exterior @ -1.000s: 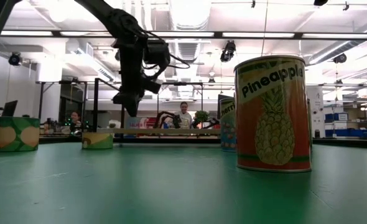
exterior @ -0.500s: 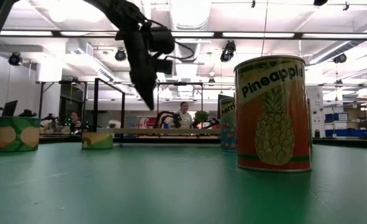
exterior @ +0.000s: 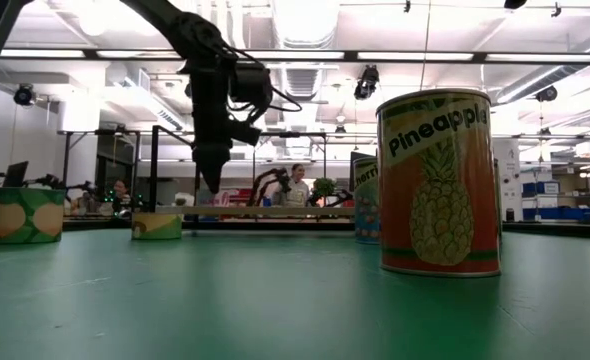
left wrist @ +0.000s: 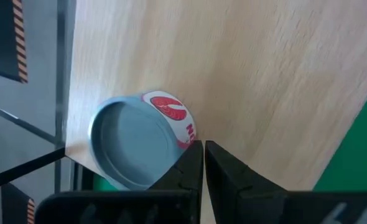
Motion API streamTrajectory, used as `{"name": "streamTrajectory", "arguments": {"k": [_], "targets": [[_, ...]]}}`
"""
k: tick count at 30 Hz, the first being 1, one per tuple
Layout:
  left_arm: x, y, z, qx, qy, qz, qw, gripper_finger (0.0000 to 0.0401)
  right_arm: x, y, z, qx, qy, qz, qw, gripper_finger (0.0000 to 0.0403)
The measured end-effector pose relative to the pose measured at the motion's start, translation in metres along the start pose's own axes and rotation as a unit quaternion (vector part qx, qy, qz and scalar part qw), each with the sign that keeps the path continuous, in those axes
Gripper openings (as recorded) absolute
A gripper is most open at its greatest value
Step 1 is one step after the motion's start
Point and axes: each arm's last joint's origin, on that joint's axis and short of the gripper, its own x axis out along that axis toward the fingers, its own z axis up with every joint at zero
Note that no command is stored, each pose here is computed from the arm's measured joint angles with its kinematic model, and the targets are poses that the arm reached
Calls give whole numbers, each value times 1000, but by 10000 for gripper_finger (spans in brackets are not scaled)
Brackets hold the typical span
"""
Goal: Pick and place cans onto a shelf
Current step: Put the canned salmon good on the shelf, then put the canned mushroom good on the shelf
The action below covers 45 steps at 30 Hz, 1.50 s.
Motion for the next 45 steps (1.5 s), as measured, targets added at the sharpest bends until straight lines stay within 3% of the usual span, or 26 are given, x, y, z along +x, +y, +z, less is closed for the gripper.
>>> {"name": "streamTrajectory", "arguments": {"k": [19,29,32,39,42,45], "targets": [[12,33,-6,-41,-7,27,999,0,0,0,0,-5,0,0,1000,11],[-3,29,-4,-59,-35,25,997,0,0,0,0,-10,1,0,1000,11],[-24,23,-3,-78,-76,-8,994,0,0,0,-1,-11,2,1,1000,11],[-79,-12,-3,-94,-176,-147,969,0,0,0,0,-4,2,1,1000,11],[-99,-31,-8,-98,-181,-172,963,0,0,1,-1,0,4,1,1000,11],[-115,-51,-17,-151,-153,-207,955,0,2,2,-2,-1,8,4,1000,11]]}}
